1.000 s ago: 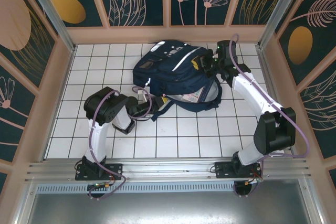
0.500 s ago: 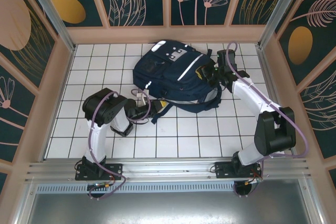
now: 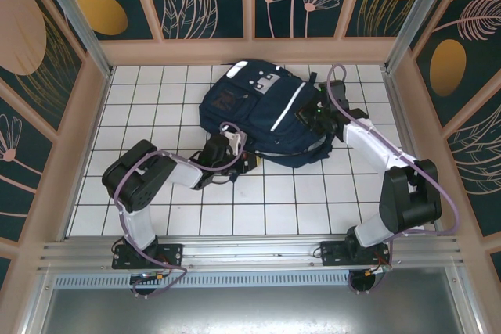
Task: Pack books, pencil case, and school supplies into a backpack
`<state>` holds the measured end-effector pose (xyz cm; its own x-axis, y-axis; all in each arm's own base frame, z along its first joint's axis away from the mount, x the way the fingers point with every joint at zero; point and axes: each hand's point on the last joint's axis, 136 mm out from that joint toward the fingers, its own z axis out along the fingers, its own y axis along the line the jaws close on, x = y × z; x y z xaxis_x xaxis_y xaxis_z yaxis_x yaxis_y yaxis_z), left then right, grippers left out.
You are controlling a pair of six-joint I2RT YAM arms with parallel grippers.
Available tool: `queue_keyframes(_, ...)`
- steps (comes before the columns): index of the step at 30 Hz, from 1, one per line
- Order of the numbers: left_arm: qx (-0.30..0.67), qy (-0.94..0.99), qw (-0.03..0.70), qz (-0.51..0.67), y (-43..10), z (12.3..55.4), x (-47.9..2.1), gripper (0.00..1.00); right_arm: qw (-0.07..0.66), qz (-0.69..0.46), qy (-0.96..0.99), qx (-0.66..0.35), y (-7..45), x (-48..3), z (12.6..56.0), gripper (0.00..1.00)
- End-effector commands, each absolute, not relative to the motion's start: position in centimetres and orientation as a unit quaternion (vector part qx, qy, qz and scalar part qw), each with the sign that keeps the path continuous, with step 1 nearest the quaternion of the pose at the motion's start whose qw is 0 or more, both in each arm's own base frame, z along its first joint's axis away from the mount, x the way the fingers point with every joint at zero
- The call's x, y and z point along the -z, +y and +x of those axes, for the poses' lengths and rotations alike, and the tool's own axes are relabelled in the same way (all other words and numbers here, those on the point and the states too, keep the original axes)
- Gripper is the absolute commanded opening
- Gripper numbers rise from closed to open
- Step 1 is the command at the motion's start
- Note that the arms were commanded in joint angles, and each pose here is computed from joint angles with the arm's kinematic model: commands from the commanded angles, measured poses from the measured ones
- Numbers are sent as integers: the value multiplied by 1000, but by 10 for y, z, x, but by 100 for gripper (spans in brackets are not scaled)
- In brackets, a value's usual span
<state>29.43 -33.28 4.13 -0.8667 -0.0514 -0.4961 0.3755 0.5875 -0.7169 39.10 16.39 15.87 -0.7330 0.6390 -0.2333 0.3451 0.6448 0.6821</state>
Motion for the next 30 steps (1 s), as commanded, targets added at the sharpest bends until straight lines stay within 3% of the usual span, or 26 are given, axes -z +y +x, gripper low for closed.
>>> queue_keyframes(1,389,879,232,151,-337,281,-35,0,258,275,874,-308,160,-164,390,0)
queue_keyframes(12,353,879,218,234,-383,265,-31,0,258,274,875,-304,168,-161,386,0)
queue_keyframes(13,353,879,218,234,-381,265,-30,0,261,274,878,-293,164,-161,386,5)
queue_keyframes(17,351,880,217,235,-376,259,-27,0,299,264,889,-224,133,-169,382,59)
queue_keyframes(20,348,880,217,238,-372,256,-25,0,339,268,887,-162,98,-180,376,79)
queue_keyframes(24,343,879,220,246,-368,255,-24,0,343,304,876,-150,56,-169,364,79)
queue_keyframes(30,344,880,221,242,-366,254,-20,0,296,359,870,-165,26,-116,345,55)
